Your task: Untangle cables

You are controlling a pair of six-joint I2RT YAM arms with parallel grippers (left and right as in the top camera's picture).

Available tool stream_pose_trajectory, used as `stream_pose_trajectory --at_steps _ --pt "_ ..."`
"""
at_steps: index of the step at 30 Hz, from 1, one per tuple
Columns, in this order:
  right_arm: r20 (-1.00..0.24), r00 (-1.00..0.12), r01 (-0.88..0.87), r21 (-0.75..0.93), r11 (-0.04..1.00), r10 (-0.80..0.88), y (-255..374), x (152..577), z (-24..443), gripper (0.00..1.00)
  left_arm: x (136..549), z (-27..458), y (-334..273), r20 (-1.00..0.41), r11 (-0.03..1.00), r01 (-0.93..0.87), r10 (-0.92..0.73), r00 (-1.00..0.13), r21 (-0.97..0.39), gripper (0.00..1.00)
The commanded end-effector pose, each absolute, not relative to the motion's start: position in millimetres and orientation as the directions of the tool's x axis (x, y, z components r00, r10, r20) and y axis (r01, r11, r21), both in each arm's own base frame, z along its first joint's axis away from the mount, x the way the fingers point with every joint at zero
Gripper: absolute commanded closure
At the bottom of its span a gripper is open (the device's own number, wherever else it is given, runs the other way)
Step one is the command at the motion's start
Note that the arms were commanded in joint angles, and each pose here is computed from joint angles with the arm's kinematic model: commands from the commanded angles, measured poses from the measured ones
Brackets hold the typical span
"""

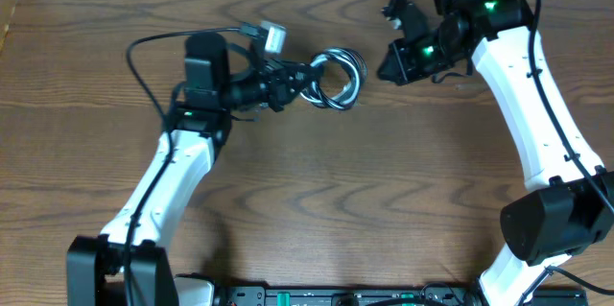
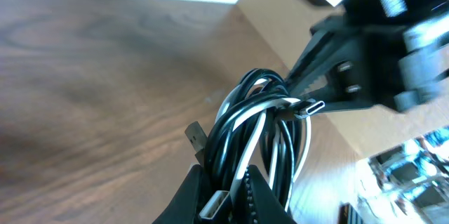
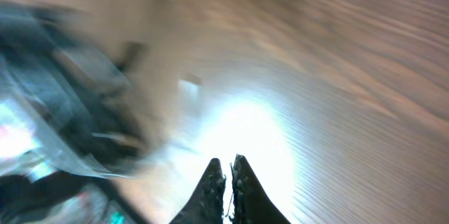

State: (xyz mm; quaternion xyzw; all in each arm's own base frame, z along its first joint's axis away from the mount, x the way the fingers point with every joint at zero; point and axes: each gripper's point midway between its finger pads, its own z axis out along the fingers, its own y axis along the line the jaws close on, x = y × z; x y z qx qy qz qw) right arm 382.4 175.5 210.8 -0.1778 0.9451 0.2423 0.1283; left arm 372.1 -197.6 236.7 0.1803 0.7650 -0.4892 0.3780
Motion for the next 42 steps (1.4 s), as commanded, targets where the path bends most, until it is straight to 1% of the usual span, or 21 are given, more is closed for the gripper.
stream_pose_trajectory --at_steps 1,5,8,11,14,21,27,33,42 --pt "-0.35 -0.904 -0.355 0.3 0.885 -0.244 153.6 388.5 219.1 0.92 360.0 256.5 -197.6 -0.777 0.423 0.681 -0.094 -0.623 -0.597 0.92" --pt "-0.345 -0.904 -0.367 0.32 0.874 -0.253 165.5 383.7 219.7 0.89 356.8 257.5 -197.6 -0.769 0.422 0.675 -0.093 -0.632 -0.605 0.92" --pt "-0.345 -0.892 -0.409 0.336 0.848 -0.293 184.6 374.8 220.8 0.77 357.4 254.1 -196.7 -0.76 0.432 0.662 -0.094 -0.643 -0.613 0.92" --pt "-0.36 -0.852 -0.495 0.321 0.807 -0.379 205.3 363.9 220.9 0.76 361.3 250.7 -194.1 -0.759 0.46 0.646 -0.1 -0.643 -0.609 0.92" --pt "-0.374 -0.812 -0.563 0.3 0.77 -0.448 223.1 354.5 220.7 0.75 368.1 243.2 -188.6 -0.752 0.514 0.61 -0.112 -0.649 -0.603 0.92" --pt "-0.383 -0.803 -0.568 0.258 0.781 -0.457 223.3 357.4 219.9 0.74 380.4 222.7 -173.1 -0.738 0.635 0.518 -0.125 -0.663 -0.573 0.92" --pt "-0.407 -0.793 -0.561 0.197 0.804 -0.454 216.9 369.3 219.9 0.75 378.5 216.4 -171.4 -0.728 0.648 0.506 -0.113 -0.676 -0.57 0.92" --pt "-0.449 -0.767 -0.586 0.202 0.784 -0.458 229.6 373.7 224.6 0.78 377.2 215.3 -173.3 -0.724 0.647 0.504 -0.109 -0.681 -0.572 0.92" --pt "-0.508 -0.717 -0.633 0.188 0.751 -0.477 253.1 375.8 231.9 0.77 368.0 215.5 -192.2 -0.725 0.62 0.537 -0.074 -0.685 -0.571 0.92"
